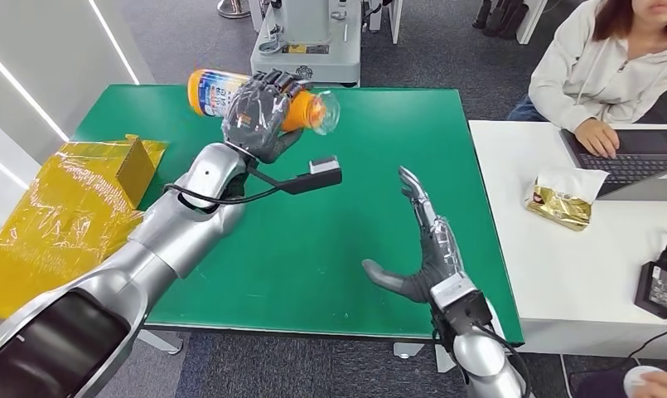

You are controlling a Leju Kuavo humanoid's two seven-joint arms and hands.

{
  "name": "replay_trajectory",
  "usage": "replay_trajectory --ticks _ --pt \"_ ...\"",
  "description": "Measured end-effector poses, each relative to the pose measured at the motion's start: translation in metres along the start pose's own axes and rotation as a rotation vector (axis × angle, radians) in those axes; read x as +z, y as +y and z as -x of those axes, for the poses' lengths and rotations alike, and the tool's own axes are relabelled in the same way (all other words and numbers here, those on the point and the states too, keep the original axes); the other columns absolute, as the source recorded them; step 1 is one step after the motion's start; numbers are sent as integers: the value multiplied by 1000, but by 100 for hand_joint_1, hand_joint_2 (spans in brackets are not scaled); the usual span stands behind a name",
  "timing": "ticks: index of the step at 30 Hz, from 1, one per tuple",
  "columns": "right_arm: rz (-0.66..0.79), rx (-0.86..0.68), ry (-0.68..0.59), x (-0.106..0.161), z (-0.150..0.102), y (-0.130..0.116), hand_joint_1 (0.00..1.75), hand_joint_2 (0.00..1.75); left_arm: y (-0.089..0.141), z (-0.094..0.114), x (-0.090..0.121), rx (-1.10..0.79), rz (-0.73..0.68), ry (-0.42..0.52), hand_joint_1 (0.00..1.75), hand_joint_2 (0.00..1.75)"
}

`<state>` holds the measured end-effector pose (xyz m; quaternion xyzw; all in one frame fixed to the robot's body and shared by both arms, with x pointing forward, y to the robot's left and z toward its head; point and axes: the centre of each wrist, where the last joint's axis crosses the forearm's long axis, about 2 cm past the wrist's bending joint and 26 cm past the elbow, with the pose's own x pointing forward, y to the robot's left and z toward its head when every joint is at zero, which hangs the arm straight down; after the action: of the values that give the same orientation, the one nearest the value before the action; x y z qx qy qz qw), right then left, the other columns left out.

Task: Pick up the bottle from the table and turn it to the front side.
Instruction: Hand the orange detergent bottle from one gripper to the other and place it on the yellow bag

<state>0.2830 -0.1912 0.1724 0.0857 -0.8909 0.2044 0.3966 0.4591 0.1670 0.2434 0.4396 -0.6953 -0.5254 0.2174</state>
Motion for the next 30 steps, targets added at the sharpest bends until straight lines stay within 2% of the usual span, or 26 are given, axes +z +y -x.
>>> replay_trajectory --ticks 5,9,15,19,24,30 --pt "-21 2 -49 -1 -11 8 0 175 -15 6 13 -165 79 -5 175 175" --pt "-39 4 -80 6 -17 13 0 175 -30 22 31 -307 196 72 175 175" --pt "-71 7 -99 23 -25 19 0 175 -67 59 91 -419 439 308 175 175" --pt "-88 2 -103 24 -28 20 0 175 -85 79 133 -462 593 421 175 175" --pt "-101 0 -98 26 -28 19 0 175 -97 98 173 -489 734 519 175 175" --pt "-110 0 -96 26 -27 17 0 175 -103 110 201 -512 821 580 175 175"
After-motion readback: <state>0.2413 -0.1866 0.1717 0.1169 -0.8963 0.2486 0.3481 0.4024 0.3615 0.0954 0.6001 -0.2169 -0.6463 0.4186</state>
